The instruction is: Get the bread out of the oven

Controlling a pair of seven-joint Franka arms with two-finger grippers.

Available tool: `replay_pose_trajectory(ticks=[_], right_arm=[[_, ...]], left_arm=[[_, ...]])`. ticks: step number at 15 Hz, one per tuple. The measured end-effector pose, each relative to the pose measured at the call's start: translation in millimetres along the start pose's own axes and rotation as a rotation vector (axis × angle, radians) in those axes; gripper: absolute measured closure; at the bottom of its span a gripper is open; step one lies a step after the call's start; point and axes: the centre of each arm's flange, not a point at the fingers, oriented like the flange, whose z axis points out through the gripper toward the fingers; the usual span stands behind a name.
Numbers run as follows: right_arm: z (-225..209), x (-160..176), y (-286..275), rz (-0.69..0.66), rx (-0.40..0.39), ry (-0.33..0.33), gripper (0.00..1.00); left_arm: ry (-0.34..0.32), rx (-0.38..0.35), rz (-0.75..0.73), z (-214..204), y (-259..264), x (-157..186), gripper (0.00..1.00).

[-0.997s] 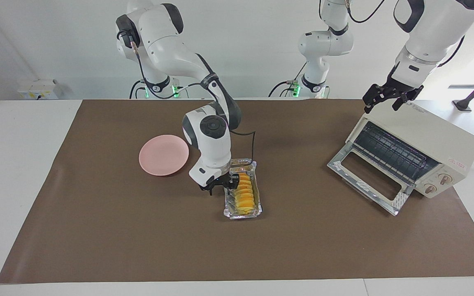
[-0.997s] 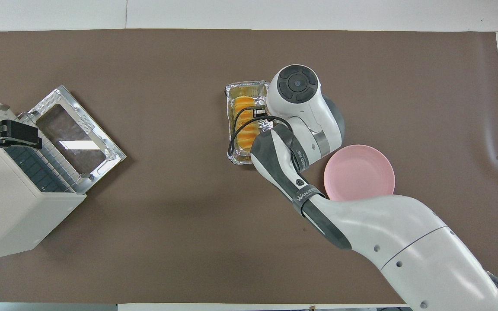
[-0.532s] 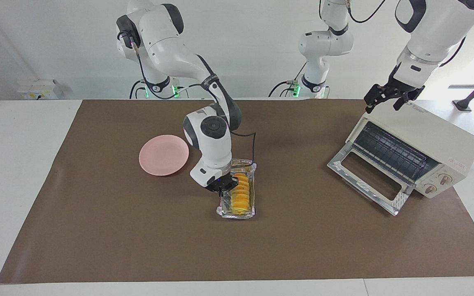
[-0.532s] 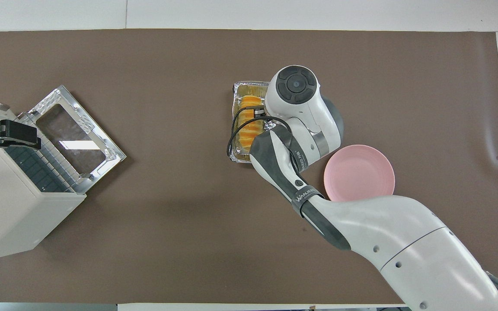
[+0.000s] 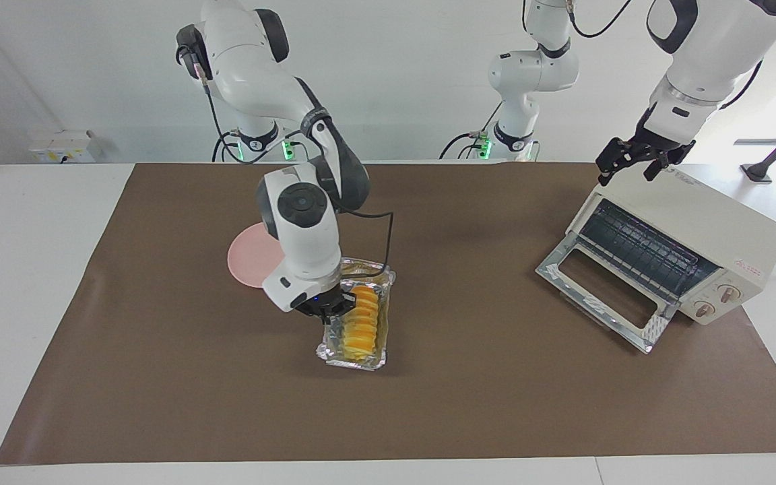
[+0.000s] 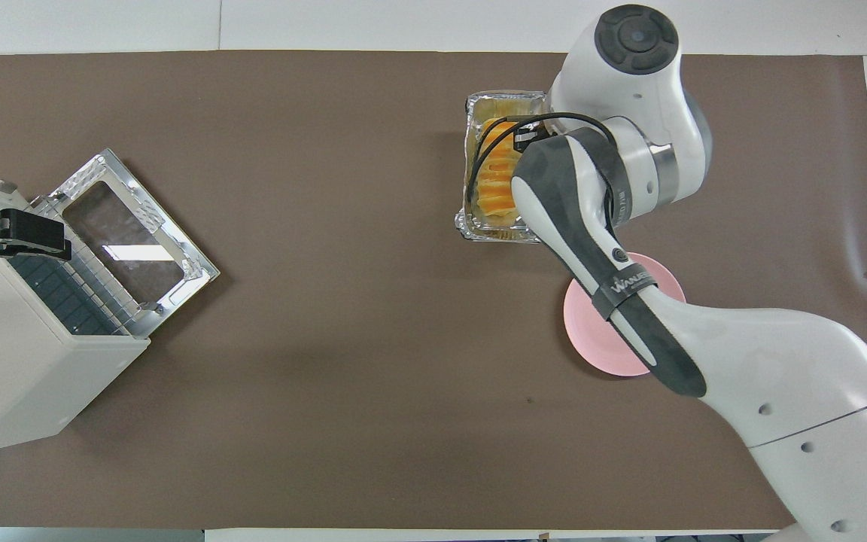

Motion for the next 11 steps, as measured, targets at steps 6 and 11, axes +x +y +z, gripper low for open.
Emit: replay_pose_trajectory(ticks=[6, 11], right_arm=[[30.1, 28.0, 131.5, -0.114, -0.005, -0.038, 0.98], [50.3, 34.9, 151.9, -0.142, 0.000, -0.022, 0.98]], left_arm=[[0.000, 0.000, 0.000, 0.0, 0.0, 0.0, 0.00], [0.000, 0.000, 0.000, 0.0, 0.0, 0.0, 0.00]])
